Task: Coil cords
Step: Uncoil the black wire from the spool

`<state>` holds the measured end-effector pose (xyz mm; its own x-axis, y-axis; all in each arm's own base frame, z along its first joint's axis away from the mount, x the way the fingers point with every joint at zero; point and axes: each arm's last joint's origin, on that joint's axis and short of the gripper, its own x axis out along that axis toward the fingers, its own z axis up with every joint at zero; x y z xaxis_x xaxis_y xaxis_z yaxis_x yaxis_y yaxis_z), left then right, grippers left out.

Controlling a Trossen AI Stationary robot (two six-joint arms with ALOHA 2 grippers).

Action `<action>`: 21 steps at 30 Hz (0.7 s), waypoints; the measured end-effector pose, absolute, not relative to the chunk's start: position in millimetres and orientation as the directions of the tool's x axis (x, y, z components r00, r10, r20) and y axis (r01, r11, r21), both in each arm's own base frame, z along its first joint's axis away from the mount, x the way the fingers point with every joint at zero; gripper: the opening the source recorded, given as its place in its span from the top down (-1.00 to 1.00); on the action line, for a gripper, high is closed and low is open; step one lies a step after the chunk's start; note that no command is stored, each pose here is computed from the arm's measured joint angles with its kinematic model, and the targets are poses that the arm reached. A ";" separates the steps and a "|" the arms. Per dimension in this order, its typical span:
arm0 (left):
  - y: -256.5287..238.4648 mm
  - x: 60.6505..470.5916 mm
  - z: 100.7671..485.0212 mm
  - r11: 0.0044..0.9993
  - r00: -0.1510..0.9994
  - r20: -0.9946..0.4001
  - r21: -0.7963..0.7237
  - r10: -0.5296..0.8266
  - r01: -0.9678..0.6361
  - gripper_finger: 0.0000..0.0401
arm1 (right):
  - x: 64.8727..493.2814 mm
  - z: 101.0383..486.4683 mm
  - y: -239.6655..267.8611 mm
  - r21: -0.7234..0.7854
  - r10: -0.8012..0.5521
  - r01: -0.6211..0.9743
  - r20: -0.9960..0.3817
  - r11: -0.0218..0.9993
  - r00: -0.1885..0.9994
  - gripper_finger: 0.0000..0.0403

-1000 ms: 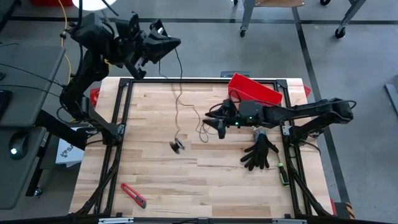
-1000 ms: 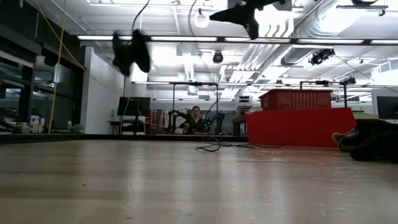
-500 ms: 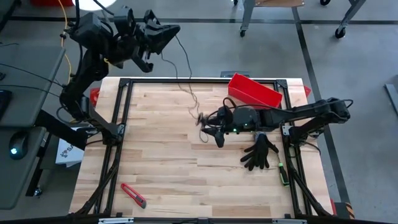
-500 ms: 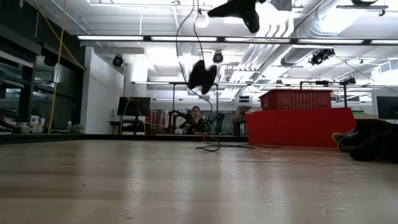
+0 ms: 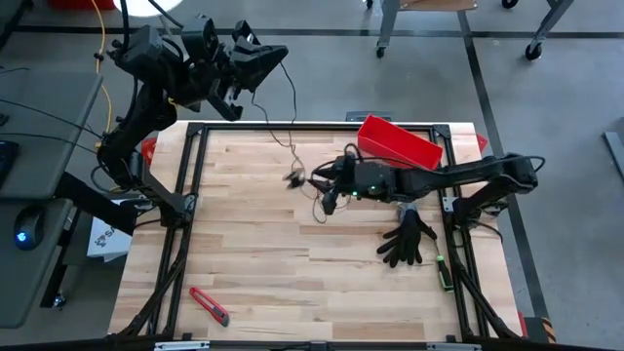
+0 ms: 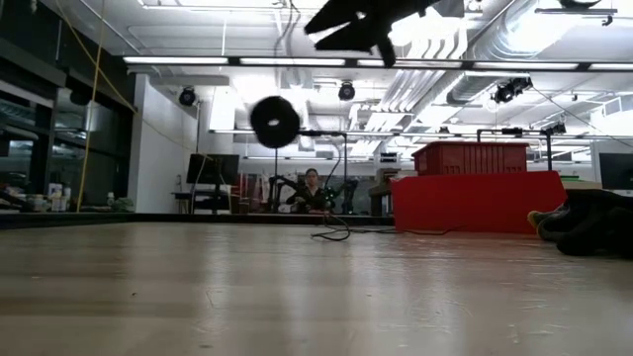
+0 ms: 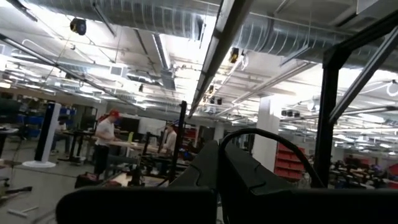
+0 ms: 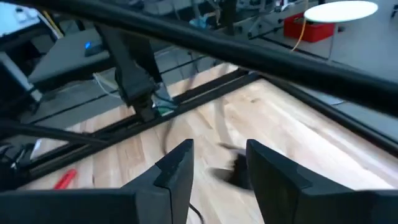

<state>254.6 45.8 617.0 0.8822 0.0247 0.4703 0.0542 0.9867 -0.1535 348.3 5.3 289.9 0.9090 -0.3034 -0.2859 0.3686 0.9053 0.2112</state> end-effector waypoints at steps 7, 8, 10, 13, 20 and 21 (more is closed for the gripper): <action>45.2 254.4 617.1 0.986 0.883 0.469 -0.151 0.006 0.074 1.00 | 358.5 272.3 5.7 0.224 -0.311 0.390 -0.320 0.893 0.895 0.22; 45.1 254.5 617.0 0.986 0.883 0.469 -0.149 0.000 0.079 1.00 | 359.2 272.1 6.5 0.231 -0.296 0.376 -0.318 0.898 0.901 0.22; 45.0 254.3 617.1 0.986 0.883 0.469 -0.148 -0.002 0.080 1.00 | 359.8 272.0 7.7 0.244 -0.255 0.340 -0.320 0.908 0.912 0.21; 45.0 254.4 617.0 0.986 0.883 0.469 -0.148 -0.002 0.080 1.00 | 360.3 272.2 9.4 0.262 -0.200 0.290 -0.321 0.920 0.926 0.21; 45.0 254.4 617.0 0.986 0.883 0.468 -0.148 -0.002 0.080 1.00 | 360.8 272.2 12.0 0.291 -0.110 0.210 -0.325 0.934 0.939 0.21; 45.0 254.5 616.9 0.986 0.884 0.467 -0.148 -0.001 0.080 1.00 | 360.8 272.2 12.3 0.294 -0.100 0.201 -0.325 0.934 0.940 0.21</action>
